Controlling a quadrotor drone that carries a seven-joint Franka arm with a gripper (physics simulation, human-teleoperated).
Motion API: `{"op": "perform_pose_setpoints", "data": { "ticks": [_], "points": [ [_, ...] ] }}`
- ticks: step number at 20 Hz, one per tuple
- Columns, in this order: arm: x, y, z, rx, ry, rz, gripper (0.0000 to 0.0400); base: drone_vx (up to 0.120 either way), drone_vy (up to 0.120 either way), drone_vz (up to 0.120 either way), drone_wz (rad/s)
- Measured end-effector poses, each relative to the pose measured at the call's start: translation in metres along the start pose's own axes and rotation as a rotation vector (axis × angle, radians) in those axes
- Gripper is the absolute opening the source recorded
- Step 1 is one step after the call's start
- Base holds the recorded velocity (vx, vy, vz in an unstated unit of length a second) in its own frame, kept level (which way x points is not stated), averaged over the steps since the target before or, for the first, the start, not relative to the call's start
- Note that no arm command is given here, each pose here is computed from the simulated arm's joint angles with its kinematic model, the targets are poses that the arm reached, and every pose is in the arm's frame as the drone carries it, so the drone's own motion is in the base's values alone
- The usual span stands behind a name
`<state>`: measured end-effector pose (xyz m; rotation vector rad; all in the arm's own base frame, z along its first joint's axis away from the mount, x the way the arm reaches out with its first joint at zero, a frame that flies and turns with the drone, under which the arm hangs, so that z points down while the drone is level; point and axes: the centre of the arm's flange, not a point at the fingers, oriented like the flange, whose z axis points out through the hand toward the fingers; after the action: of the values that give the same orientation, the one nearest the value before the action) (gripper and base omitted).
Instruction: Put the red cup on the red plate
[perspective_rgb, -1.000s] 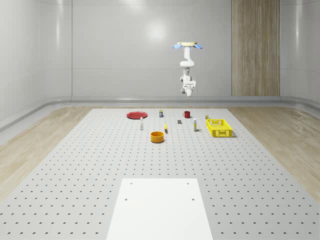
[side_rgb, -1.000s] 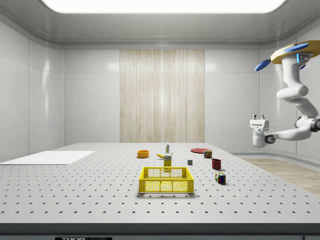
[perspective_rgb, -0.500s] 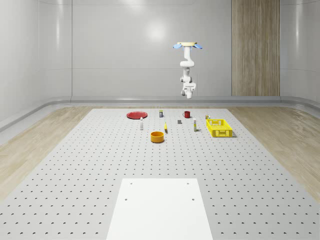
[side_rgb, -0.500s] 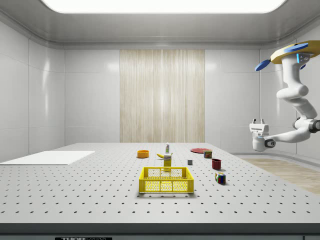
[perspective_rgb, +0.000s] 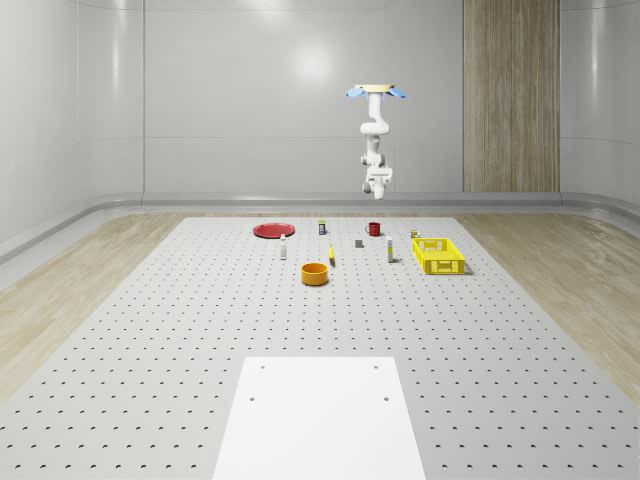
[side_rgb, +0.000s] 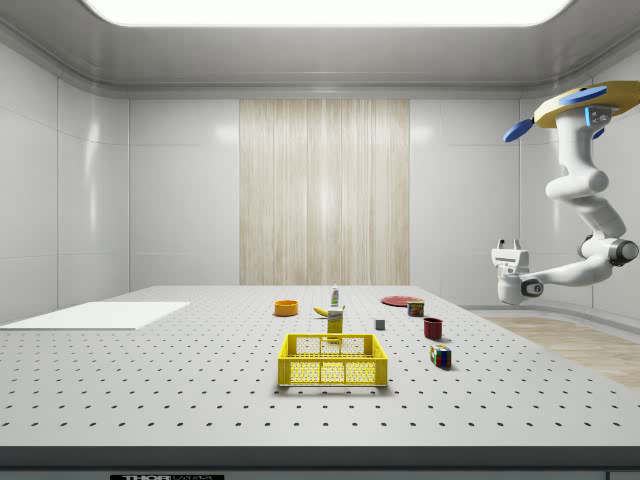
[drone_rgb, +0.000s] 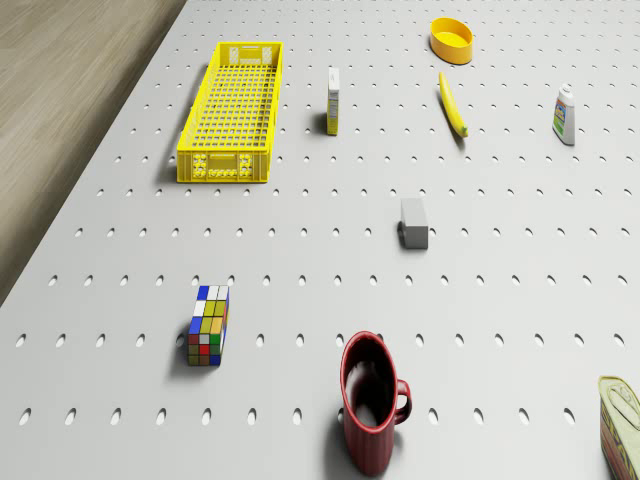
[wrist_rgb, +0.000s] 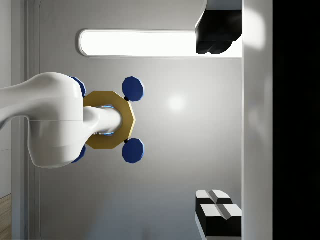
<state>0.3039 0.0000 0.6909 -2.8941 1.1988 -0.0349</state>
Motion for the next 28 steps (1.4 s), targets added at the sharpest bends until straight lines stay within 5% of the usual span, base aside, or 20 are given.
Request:
{"op": "perform_pose_setpoints", "data": {
  "ticks": [28],
  "points": [
    [-0.0047,-0.0018,-0.0004,-0.018,0.048,0.000,0.0400,0.114,-0.016,0.000,0.000]
  ]
}}
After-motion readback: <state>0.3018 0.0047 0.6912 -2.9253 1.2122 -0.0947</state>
